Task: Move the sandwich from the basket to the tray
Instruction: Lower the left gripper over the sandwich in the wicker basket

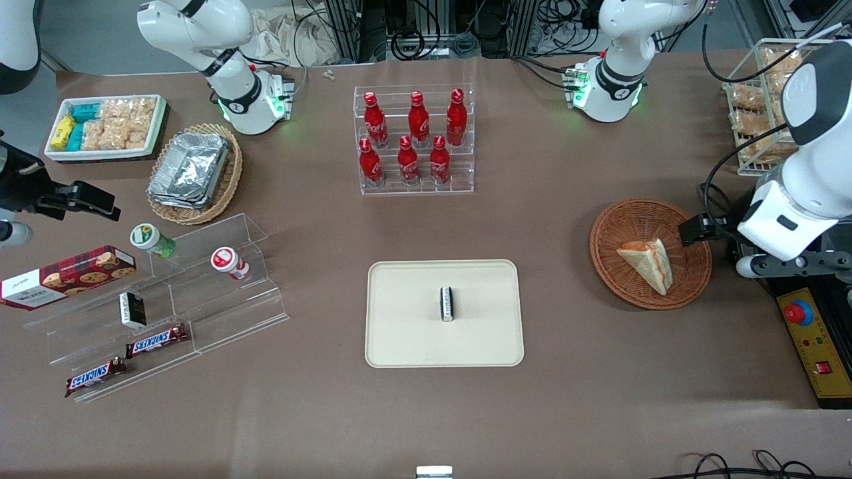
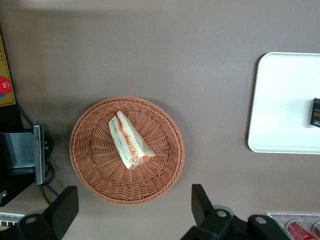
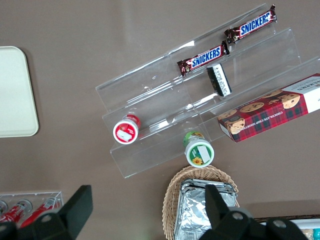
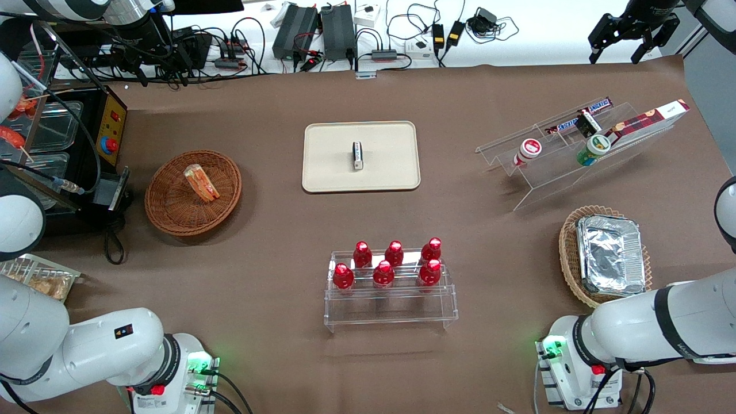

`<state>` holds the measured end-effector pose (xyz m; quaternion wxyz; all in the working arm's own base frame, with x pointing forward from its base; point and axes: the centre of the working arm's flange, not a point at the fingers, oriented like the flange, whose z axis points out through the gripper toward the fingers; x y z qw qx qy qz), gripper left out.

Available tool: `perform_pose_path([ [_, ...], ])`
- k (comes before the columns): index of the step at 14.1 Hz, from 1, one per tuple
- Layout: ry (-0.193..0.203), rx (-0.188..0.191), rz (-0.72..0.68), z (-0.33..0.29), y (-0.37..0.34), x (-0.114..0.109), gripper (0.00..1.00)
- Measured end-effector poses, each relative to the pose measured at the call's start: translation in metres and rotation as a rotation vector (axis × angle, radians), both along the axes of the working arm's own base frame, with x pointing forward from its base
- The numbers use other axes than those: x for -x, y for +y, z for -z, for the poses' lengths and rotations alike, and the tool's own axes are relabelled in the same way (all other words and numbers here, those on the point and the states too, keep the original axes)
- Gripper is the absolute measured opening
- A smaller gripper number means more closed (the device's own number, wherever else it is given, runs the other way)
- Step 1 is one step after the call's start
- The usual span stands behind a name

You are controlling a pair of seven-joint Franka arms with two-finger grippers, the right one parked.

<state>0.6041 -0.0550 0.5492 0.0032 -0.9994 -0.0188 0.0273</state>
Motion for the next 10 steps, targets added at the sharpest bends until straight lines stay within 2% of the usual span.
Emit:
perform_pose_path([
  [3, -0.001, -0.002, 0.000, 0.000, 0.000, 0.000, 1.00],
  [5, 0.019, -0.008, -0.013, 0.005, 0.001, 0.001, 1.00],
  [8, 0.074, -0.040, -0.238, 0.033, 0.006, 0.008, 0.99],
  [10, 0.074, -0.068, -0.444, 0.053, 0.004, 0.013, 1.00],
])
